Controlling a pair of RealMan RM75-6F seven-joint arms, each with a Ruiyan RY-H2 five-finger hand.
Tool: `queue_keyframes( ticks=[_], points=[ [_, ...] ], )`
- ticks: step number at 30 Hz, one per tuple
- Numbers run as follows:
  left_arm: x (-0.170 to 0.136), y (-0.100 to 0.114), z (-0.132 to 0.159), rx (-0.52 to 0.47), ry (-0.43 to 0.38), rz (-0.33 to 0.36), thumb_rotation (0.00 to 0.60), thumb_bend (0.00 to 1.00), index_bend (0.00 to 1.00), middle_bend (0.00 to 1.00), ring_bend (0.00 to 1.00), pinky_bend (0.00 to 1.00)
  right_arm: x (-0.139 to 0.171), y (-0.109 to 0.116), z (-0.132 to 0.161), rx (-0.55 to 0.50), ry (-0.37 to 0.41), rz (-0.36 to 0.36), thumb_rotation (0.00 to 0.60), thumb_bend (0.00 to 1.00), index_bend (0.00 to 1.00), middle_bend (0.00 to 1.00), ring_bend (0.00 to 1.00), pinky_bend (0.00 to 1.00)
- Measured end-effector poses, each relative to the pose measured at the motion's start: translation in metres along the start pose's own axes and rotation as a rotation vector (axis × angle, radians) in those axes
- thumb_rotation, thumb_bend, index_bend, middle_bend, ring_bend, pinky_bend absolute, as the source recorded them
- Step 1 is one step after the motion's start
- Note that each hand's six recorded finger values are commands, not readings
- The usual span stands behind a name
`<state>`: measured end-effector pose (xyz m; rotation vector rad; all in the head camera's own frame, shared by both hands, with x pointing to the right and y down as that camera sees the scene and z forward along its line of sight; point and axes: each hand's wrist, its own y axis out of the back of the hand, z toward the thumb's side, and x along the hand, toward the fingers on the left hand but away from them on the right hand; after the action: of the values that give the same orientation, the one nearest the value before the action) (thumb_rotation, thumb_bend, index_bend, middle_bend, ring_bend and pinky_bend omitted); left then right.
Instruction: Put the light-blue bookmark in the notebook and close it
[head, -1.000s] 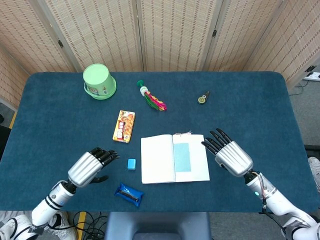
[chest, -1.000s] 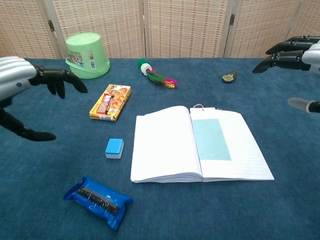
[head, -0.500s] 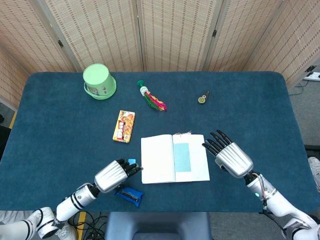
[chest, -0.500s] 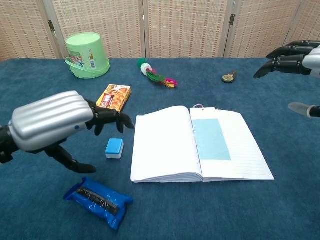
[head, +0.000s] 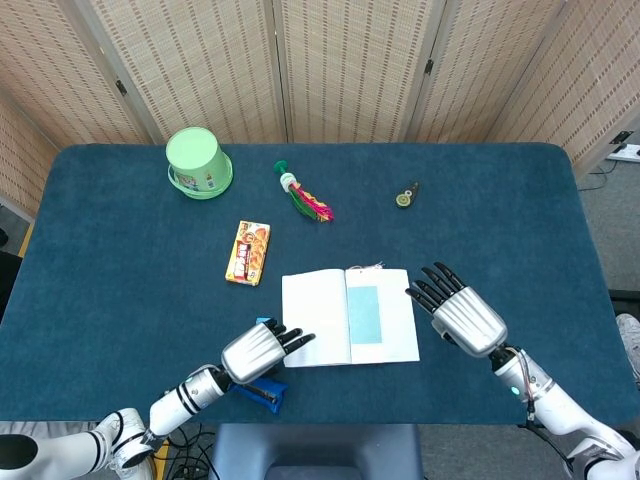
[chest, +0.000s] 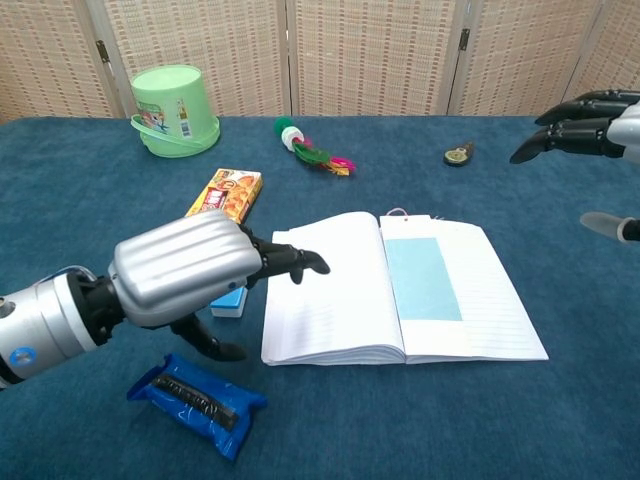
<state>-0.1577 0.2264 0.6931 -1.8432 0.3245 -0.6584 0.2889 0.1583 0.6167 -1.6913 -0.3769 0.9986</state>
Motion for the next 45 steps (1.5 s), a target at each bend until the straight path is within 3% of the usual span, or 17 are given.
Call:
queue_keyframes(
  ticks=[26,45],
  points=[
    [0.018,-0.021,0.010,0.007,0.015,-0.063,0.600,0.06,0.14,0.28,0.52,0.56,0.005,-0.007,-0.005,-0.018,-0.011,0.012,0.600,0.33,0.20,0.21,0.10,0.12],
    [0.026,-0.025,0.011,-0.021,0.047,-0.060,0.600,0.06,0.15,0.28,0.52,0.56,0.008,-0.008,-0.005,-0.020,-0.017,0.010,0.600,0.33,0.20,0.21,0.10,0.12]
  ],
)
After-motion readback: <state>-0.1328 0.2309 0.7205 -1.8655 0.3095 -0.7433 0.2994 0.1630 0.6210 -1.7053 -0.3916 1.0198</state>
